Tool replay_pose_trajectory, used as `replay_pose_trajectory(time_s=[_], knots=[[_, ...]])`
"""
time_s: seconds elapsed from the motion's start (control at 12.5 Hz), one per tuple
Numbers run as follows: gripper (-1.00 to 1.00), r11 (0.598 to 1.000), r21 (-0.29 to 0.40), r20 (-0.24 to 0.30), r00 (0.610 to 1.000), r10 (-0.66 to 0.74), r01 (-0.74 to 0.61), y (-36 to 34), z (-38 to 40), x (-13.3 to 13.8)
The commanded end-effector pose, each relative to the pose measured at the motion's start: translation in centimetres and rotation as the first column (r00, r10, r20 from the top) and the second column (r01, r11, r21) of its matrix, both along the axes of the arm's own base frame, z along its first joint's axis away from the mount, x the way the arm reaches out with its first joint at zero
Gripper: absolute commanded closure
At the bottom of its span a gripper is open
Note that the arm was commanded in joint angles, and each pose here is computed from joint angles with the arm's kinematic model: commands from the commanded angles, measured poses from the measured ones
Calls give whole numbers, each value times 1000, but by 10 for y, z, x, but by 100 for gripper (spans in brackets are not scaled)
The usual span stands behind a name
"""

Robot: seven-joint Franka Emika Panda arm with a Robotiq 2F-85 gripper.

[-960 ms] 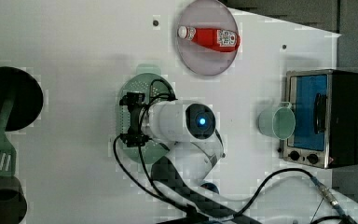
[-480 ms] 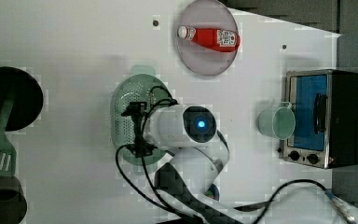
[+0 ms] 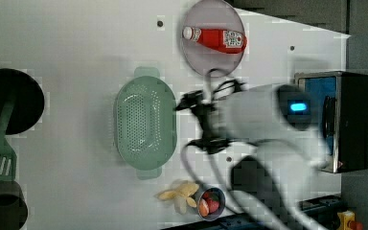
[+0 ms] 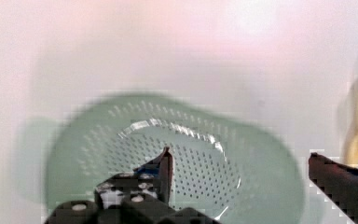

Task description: Drag strainer right to left.

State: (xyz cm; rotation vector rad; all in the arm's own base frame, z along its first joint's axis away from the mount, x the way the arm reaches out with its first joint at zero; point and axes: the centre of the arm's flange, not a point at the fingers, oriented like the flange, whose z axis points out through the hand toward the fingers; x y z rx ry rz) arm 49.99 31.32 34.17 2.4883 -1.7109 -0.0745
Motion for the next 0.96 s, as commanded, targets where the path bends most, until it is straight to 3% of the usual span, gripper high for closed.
replay_pose_trajectory(time_s=[0.08, 0.4, 0.64, 0.96], knots=[[-100, 996, 60, 85, 995, 58, -63, -93, 109, 27], [-100, 981, 87, 99, 981, 165, -174, -222, 184, 23], [-100, 984, 108, 122, 984, 130, -144, -316, 217, 10], [-100, 960, 81, 120, 959, 258, -269, -375, 234, -8]])
